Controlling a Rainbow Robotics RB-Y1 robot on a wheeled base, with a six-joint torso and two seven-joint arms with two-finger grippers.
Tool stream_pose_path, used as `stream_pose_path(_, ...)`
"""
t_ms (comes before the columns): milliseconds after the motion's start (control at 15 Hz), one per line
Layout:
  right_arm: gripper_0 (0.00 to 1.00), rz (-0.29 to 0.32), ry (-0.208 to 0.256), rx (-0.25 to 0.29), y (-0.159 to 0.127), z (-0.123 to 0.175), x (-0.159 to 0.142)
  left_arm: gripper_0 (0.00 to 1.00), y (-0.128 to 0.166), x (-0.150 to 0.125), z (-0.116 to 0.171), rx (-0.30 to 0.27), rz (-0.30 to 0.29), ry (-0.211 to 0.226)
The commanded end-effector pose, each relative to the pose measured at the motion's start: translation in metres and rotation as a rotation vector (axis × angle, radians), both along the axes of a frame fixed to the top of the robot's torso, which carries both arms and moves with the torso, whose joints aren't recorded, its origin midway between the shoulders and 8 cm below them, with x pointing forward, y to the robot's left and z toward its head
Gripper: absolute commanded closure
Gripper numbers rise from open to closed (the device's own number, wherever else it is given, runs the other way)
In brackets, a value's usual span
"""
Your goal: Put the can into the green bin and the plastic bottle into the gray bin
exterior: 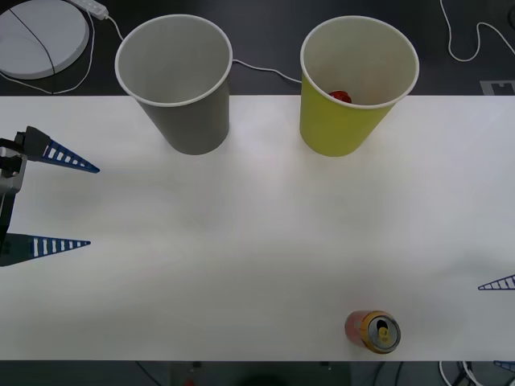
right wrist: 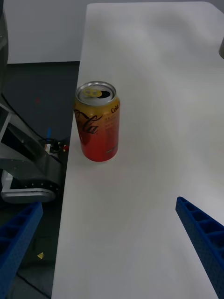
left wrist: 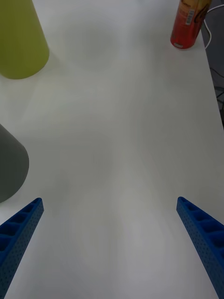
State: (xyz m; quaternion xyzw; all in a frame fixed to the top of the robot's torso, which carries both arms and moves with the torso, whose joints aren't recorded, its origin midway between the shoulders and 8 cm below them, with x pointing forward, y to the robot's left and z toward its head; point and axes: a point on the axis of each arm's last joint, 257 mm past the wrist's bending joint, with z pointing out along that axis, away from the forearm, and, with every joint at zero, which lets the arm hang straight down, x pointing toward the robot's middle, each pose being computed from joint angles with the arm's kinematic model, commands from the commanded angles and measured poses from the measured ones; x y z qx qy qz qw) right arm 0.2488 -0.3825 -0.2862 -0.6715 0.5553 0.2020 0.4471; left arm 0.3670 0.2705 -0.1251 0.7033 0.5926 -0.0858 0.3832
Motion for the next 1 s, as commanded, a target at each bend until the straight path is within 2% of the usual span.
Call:
stream_pose_path(67, 0.0, 0.027, 0.008, 0.05, 0.013, -0.013, -0.017, 0.0, 0.0, 0.0, 0.0, 0.0, 0.0, 0.0)
stream_pose_path(267, 0.0, 0.038, 0.017, 0.098, 0.025, -0.024, -0.029, 0.0, 0.0, 0.0, 0.0, 0.0, 0.0, 0.0)
stream_pose_path(533, 0.0, 0.0, 0.043, 0.142, 0.034, -0.036, -0.021, 0.0, 0.0, 0.0, 0.0, 0.0, 0.0, 0.0)
stream_pose_path(1000, 0.0, -0.054, 0.098, 0.3, 0.074, -0.052, -0.018, 0.0, 0.0, 0.0, 0.0, 0.0, 0.0, 0.0)
